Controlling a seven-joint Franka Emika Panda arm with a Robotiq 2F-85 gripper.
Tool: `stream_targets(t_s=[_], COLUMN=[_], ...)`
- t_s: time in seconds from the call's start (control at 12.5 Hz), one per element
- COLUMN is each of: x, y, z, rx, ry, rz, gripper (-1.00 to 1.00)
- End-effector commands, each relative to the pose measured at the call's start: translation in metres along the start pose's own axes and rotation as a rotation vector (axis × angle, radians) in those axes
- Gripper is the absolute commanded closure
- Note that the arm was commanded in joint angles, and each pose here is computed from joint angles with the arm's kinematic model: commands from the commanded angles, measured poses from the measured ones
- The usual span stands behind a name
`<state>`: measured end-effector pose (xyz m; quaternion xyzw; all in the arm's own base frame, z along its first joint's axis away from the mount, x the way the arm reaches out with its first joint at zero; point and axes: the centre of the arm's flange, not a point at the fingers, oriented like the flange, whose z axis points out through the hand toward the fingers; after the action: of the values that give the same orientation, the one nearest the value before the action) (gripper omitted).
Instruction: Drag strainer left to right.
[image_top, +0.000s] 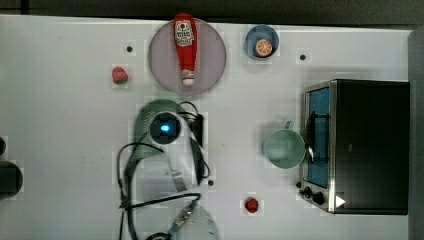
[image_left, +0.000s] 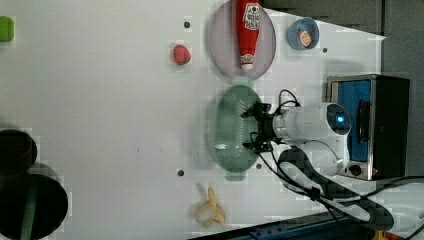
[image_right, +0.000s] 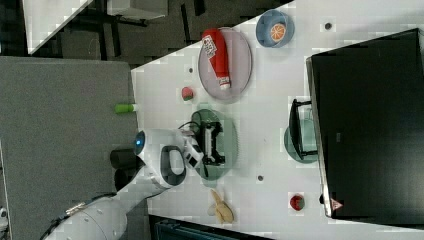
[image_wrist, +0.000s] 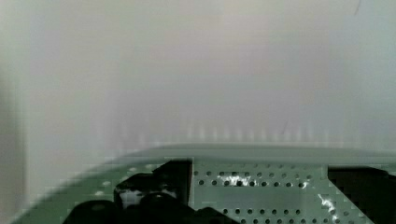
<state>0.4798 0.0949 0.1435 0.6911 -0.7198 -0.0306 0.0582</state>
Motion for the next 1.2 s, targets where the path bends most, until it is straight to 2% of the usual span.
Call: stream_targets(t_s=[0.08,0.64,1.2], x=[0.059,0.139,0.186], y=[-0.015,-0.020,-0.019], z=[-0.008,-0.009,-0.012], rx=[0.026,0.050,0.056], ry=[-0.005,0.031,0.060], rz=[-0.037,-0.007,-0.087], gripper=[-1.00,-1.00,-1.00])
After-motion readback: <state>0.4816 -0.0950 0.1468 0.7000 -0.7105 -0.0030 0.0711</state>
